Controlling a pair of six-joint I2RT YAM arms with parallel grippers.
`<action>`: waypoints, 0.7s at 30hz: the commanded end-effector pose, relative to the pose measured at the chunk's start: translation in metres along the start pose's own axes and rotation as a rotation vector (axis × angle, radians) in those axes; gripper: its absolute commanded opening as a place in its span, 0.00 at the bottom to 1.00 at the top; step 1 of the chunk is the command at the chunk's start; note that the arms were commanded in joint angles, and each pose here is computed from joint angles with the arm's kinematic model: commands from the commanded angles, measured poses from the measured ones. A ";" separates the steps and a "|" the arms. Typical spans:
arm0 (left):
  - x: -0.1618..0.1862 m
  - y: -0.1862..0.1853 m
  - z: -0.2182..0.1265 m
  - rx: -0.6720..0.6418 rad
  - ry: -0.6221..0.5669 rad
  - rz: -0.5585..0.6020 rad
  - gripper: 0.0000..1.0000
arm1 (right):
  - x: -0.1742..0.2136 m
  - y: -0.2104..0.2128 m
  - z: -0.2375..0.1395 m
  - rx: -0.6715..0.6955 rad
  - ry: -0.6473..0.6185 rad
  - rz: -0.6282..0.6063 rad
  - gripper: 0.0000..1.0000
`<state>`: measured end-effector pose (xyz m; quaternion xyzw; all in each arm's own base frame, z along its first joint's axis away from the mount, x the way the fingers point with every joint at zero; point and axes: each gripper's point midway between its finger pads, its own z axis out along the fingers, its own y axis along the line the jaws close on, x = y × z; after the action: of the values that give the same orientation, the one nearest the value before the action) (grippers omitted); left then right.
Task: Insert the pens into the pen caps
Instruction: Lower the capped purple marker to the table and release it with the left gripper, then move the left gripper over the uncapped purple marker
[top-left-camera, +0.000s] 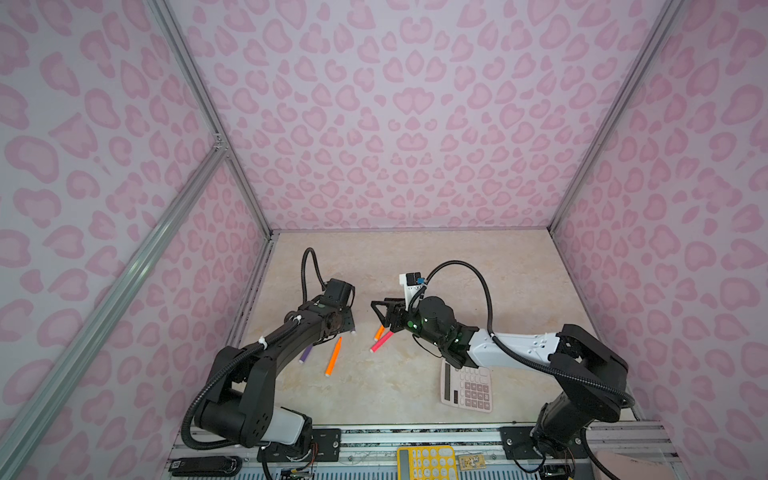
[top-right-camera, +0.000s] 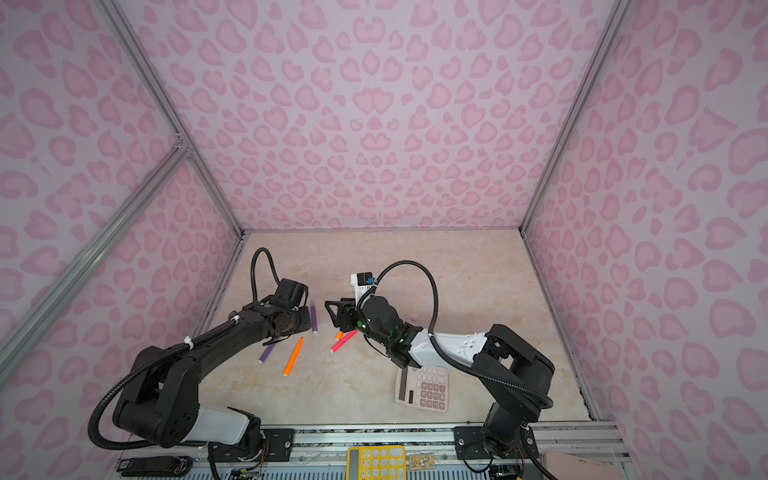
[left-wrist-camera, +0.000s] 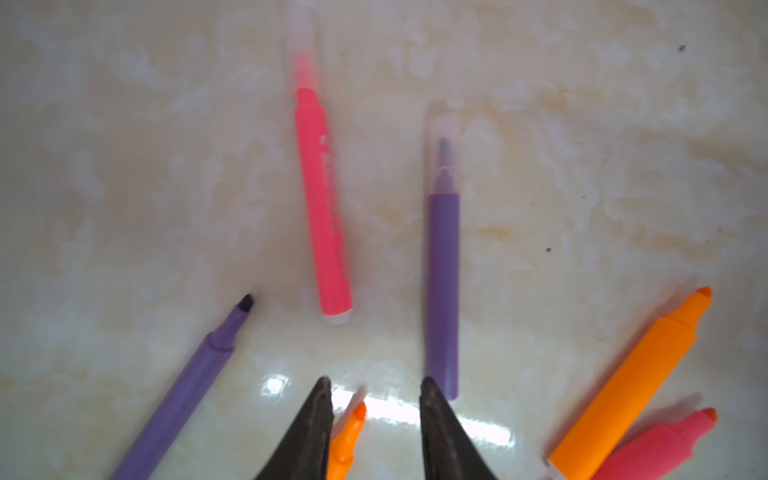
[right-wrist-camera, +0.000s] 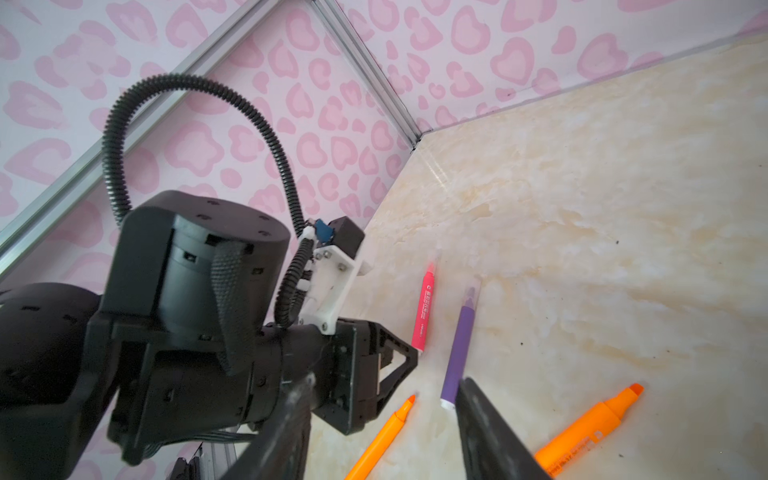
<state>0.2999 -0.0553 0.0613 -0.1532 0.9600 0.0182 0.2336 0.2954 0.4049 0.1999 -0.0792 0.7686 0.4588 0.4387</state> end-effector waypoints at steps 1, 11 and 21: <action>0.001 0.043 -0.014 -0.146 -0.079 -0.091 0.46 | -0.004 -0.005 -0.001 0.006 -0.016 -0.005 0.57; 0.009 0.078 -0.013 -0.195 -0.044 -0.173 0.57 | -0.013 -0.015 -0.009 0.024 -0.041 0.005 0.57; 0.023 0.066 0.019 -0.157 0.122 -0.137 0.53 | -0.018 -0.013 -0.015 0.019 -0.058 0.005 0.58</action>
<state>0.2653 0.0080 0.0294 -0.2438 0.9529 0.0838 0.1596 0.3027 0.3831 0.2032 -0.0633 0.7669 0.4526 0.4506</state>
